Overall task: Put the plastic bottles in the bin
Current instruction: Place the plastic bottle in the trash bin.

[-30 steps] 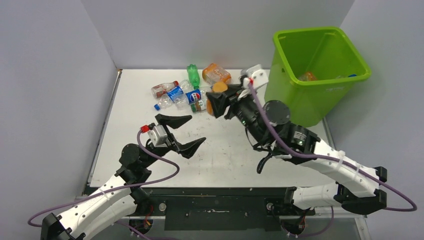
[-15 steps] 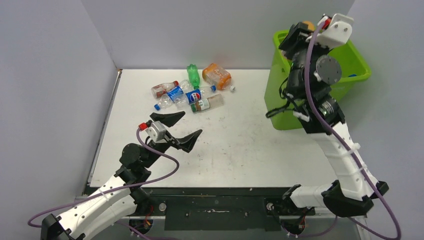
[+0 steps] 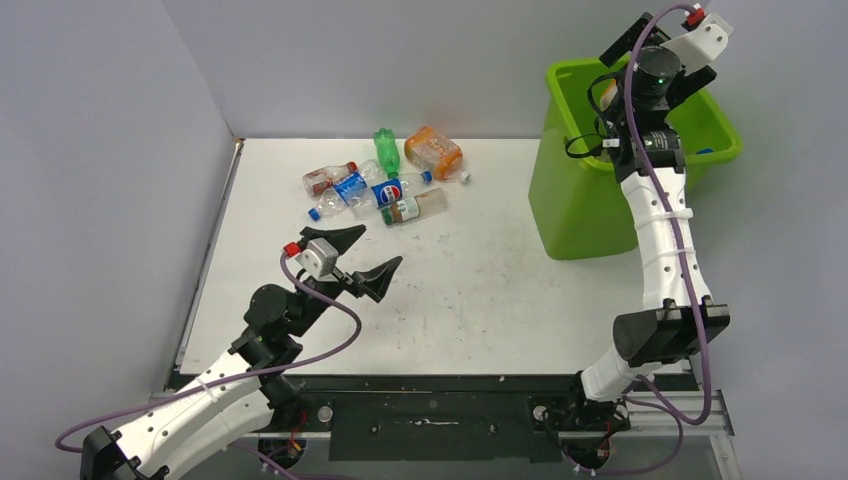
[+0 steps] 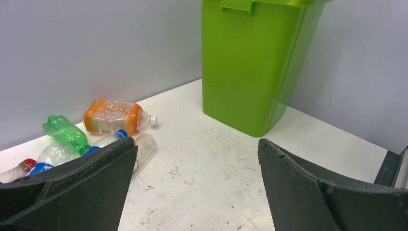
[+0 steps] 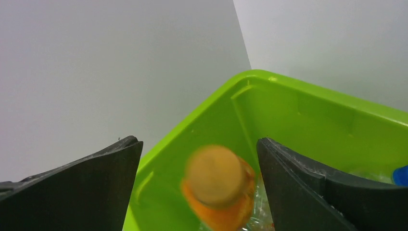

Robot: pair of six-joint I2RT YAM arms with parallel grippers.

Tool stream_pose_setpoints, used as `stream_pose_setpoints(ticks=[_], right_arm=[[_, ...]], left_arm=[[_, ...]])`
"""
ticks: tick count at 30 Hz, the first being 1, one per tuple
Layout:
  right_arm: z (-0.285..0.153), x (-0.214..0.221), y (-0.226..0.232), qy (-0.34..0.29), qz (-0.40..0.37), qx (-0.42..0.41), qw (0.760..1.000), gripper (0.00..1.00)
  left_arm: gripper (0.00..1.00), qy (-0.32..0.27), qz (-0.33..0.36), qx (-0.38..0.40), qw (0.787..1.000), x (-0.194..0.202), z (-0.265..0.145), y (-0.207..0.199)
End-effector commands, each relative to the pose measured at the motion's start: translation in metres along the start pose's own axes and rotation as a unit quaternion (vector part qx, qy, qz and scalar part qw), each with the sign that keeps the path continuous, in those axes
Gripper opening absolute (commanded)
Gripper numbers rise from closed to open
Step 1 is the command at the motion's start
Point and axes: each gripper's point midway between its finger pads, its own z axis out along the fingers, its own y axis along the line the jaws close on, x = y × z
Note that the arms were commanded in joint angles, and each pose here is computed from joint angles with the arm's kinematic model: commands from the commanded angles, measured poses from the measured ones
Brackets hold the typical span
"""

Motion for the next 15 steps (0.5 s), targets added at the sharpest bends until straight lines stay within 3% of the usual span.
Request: stream_pose_setpoints(ticks=[1, 6, 10, 15], right_arm=[[-0.015, -0.031, 0.024, -0.008, 0.075, -0.075, 0.994, 0.90], [-0.047, -0.052, 0.063, -0.018, 0.141, -0.189, 0.972, 0.90], [-0.113, -0.051, 0.110, -0.005, 0.152, -0.304, 0.941, 0.90], [-0.196, -0.001, 0.117, 0.049, 0.173, -0.404, 0.897, 0.90]], left_arm=[[0.96, -0.025, -0.001, -0.007, 1.000, -0.027, 0.003, 0.000], [0.96, -0.019, 0.000, -0.018, 1.000, -0.023, 0.004, 0.004], [0.96, 0.009, 0.007, -0.026, 1.000, -0.014, 0.007, 0.008], [0.96, 0.045, 0.018, -0.050, 0.998, 0.001, 0.012, 0.017]])
